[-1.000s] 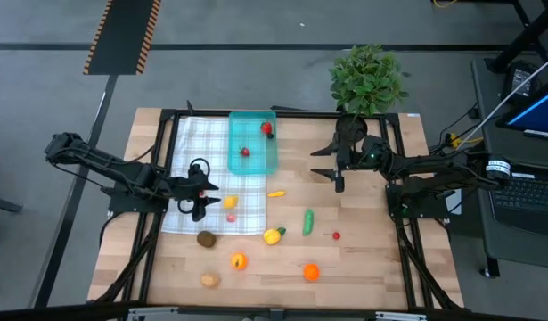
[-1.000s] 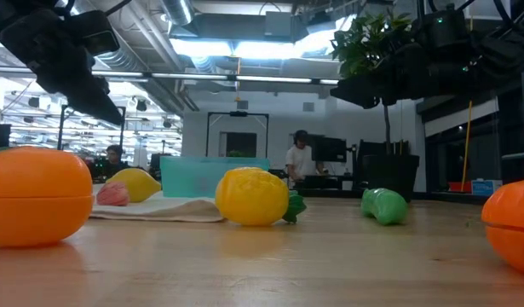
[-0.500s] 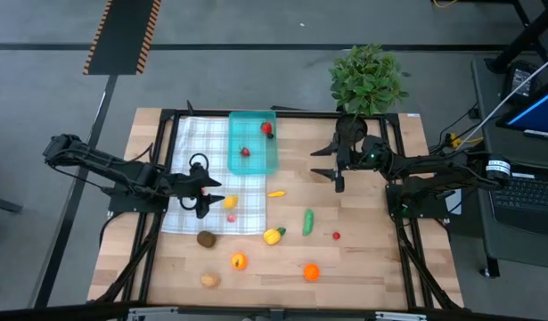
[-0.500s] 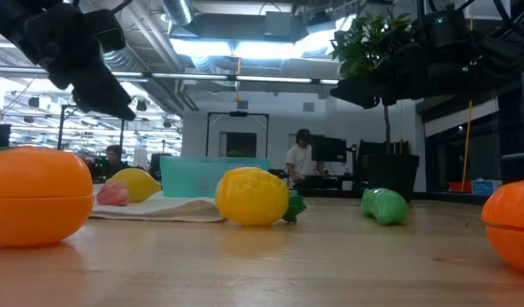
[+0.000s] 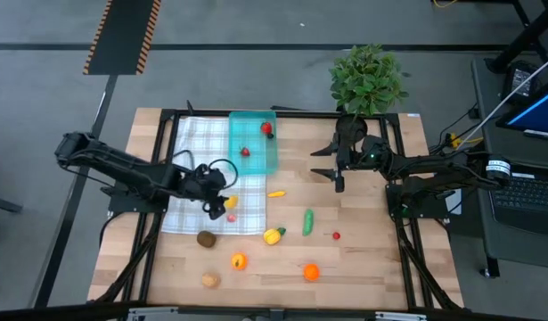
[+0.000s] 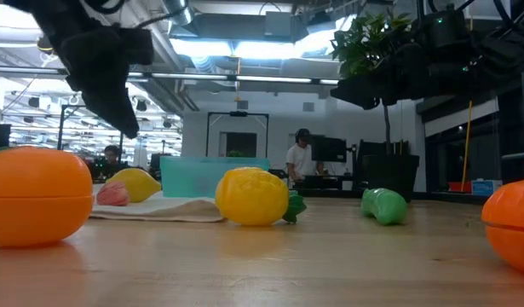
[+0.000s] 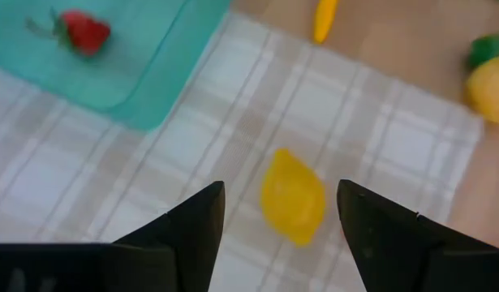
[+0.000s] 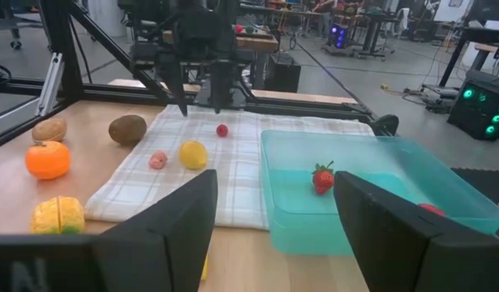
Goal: Pick and placing Produce into tupperware
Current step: Put the yellow lemon into the blue bin
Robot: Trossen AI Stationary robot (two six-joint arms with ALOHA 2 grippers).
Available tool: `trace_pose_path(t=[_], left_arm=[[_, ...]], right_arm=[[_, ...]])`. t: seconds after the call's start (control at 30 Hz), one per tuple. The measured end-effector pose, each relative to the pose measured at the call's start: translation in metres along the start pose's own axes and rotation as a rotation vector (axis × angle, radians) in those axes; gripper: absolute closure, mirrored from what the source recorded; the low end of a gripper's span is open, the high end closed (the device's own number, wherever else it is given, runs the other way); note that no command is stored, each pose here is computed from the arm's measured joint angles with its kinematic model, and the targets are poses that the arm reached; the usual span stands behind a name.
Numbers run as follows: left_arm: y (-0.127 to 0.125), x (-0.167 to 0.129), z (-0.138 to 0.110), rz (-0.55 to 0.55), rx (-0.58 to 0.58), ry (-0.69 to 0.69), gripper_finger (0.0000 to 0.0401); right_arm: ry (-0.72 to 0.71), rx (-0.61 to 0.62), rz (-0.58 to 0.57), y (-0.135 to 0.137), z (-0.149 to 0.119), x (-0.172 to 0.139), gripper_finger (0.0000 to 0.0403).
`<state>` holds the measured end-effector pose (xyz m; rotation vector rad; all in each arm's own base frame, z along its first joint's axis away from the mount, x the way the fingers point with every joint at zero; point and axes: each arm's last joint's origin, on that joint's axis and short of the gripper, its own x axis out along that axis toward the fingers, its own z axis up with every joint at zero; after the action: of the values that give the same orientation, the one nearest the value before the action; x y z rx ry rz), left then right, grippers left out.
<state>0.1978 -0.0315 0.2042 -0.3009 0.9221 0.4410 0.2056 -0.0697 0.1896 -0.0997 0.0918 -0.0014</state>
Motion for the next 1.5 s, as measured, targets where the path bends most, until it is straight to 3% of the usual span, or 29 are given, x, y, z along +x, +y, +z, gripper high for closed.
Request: trace_pose_path(t=[0.3, 0.6, 1.5], left_arm=[[-0.027, 0.025, 0.020, 0.077, -0.007, 0.127, 0.0172], [-0.036, 0.045, 0.016, 0.077, -0.097, 0.240, 0.0172], [-0.034, 0.062, 0.013, 0.143, -0.029, 0.263, 0.0172]], right_arm=[[0.032, 0.011, 0.004, 0.000, -0.003, 0.000, 0.0153], [0.055, 0.022, 0.008, 0.001, -0.006, 0.000, 0.0153], [0.055, 0.026, 0.008, 0.001, -0.006, 0.000, 0.0153]])
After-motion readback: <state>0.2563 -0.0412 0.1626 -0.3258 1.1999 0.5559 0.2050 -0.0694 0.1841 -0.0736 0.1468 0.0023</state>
